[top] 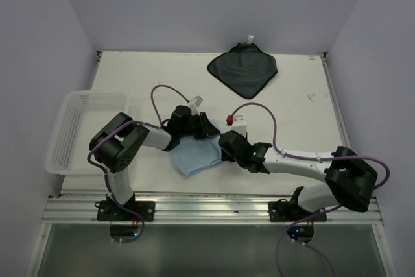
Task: Roll the towels
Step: Roll the towel
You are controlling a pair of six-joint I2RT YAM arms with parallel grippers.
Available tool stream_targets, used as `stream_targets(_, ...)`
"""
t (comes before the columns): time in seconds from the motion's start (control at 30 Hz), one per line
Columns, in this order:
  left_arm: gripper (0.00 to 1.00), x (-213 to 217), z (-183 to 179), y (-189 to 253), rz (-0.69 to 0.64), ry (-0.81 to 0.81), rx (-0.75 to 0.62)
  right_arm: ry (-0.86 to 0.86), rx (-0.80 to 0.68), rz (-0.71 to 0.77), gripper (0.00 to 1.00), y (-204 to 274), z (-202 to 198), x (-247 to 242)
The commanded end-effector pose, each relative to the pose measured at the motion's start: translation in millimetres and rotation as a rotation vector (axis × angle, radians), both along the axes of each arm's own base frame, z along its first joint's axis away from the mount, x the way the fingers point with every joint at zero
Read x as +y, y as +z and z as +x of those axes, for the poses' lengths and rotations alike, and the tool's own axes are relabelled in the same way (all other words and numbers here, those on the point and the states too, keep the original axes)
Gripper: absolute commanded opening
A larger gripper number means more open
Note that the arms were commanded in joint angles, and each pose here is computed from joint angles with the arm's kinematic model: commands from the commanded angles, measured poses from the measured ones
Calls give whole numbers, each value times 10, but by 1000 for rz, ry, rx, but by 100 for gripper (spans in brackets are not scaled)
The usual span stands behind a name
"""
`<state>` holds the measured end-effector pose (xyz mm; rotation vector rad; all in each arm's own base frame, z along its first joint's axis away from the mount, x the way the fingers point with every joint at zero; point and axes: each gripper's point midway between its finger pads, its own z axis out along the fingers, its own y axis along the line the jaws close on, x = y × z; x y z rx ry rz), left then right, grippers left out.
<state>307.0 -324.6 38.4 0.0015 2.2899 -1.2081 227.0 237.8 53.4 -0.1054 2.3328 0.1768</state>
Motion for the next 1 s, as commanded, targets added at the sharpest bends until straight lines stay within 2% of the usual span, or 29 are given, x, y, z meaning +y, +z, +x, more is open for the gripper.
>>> stream_targets(0.0, 26, 233, -111, -453, 152, 17, 67, 175, 0, 159, 53, 240, -117, 360)
stream_targets(0.2, 26, 238, -92, -443, 156, 20, 65, 170, -55, 244, 64, 490, -101, 241)
stream_targets(0.53, 26, 226, -80, -413, 157, 18, 59, 70, 51, 511, 70, 369, 46, -15)
stream_targets(0.7, 26, 212, -63, -384, 150, 23, 60, 52, 119, 678, 63, 257, 92, 13)
stream_targets(0.87, 25, 206, -55, -351, 145, 28, 56, 74, 170, 715, 48, 94, 59, 102)
stream_targets(0.97, 25, 209, -50, -330, 146, 30, 51, 97, 177, 718, 46, 36, 34, 128)
